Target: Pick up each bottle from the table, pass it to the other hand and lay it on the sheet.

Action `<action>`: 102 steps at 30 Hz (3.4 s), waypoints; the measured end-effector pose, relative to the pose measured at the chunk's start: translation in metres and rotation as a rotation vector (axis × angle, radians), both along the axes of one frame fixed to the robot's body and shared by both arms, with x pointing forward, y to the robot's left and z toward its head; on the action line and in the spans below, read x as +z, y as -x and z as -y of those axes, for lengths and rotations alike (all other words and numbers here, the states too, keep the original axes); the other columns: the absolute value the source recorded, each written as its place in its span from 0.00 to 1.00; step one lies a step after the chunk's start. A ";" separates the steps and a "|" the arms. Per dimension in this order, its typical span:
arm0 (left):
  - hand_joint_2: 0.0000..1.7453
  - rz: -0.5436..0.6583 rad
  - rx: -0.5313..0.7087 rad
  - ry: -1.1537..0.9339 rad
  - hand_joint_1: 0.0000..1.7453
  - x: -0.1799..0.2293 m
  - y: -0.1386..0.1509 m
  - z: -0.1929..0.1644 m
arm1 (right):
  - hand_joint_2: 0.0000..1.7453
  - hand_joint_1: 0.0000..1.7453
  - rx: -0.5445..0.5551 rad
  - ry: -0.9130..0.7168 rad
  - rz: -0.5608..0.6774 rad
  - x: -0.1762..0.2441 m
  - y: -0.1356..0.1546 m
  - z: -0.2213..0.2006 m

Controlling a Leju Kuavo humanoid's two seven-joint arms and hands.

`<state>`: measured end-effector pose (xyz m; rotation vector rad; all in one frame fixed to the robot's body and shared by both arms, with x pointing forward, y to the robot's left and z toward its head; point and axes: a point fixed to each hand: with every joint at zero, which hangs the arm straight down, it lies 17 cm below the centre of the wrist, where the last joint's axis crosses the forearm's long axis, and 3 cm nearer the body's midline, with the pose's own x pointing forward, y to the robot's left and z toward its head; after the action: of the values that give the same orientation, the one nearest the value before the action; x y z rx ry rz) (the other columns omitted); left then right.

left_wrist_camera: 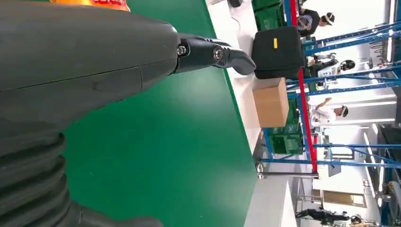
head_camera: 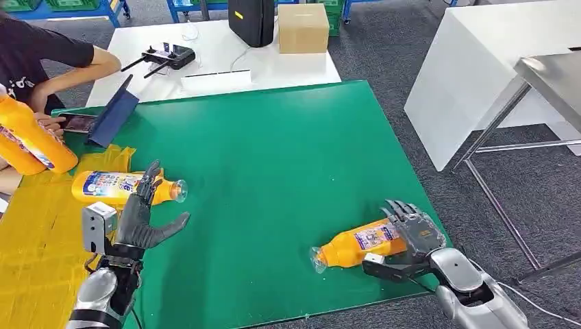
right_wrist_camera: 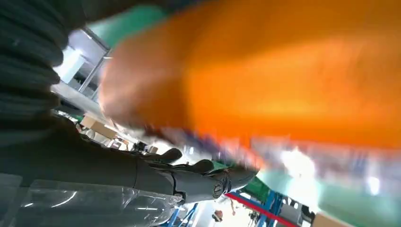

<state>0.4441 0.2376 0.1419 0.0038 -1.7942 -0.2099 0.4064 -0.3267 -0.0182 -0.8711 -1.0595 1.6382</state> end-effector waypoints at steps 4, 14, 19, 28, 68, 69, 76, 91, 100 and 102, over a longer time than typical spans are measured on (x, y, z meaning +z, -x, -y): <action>1.00 -0.003 0.003 0.001 0.00 -0.001 0.000 -0.001 | 1.00 0.97 0.003 0.019 -0.015 -0.005 -0.003 0.002; 1.00 -0.017 -0.010 0.019 0.00 -0.005 0.000 0.000 | 1.00 1.00 0.014 0.054 -0.044 -0.011 -0.010 0.007; 1.00 -0.016 -0.010 0.021 0.00 -0.005 0.000 0.000 | 1.00 1.00 0.019 0.053 -0.050 -0.012 -0.013 0.006; 1.00 -0.017 -0.016 0.033 0.00 -0.005 -0.001 0.001 | 1.00 1.00 0.029 0.018 -0.025 -0.008 -0.020 -0.003; 1.00 -0.128 -0.552 0.281 0.00 -0.001 0.041 0.166 | 1.00 1.00 -0.259 -1.818 -0.276 0.078 -0.016 -0.239; 1.00 -0.123 -0.570 0.300 0.00 0.005 0.039 0.172 | 1.00 1.00 -0.255 -1.818 -0.374 0.064 -0.004 -0.273; 1.00 -0.118 -0.597 0.300 0.00 0.015 0.028 0.186 | 1.00 1.00 -0.136 -1.662 -0.576 0.045 0.034 -0.366; 1.00 -0.112 -0.590 0.243 0.00 0.012 0.014 0.189 | 1.00 1.00 0.059 -1.336 -0.409 0.056 0.034 -0.401; 1.00 -0.099 -0.552 0.163 0.00 0.006 0.009 0.189 | 1.00 1.00 0.074 -1.249 -0.291 0.058 0.026 -0.394; 1.00 -0.093 -0.541 0.139 0.00 0.004 0.008 0.189 | 1.00 1.00 0.080 -1.212 -0.244 0.060 0.023 -0.391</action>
<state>0.4359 0.0486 0.1456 -0.5855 -1.6814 -0.4614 0.3832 0.0640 0.0415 0.1745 -1.5956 0.8265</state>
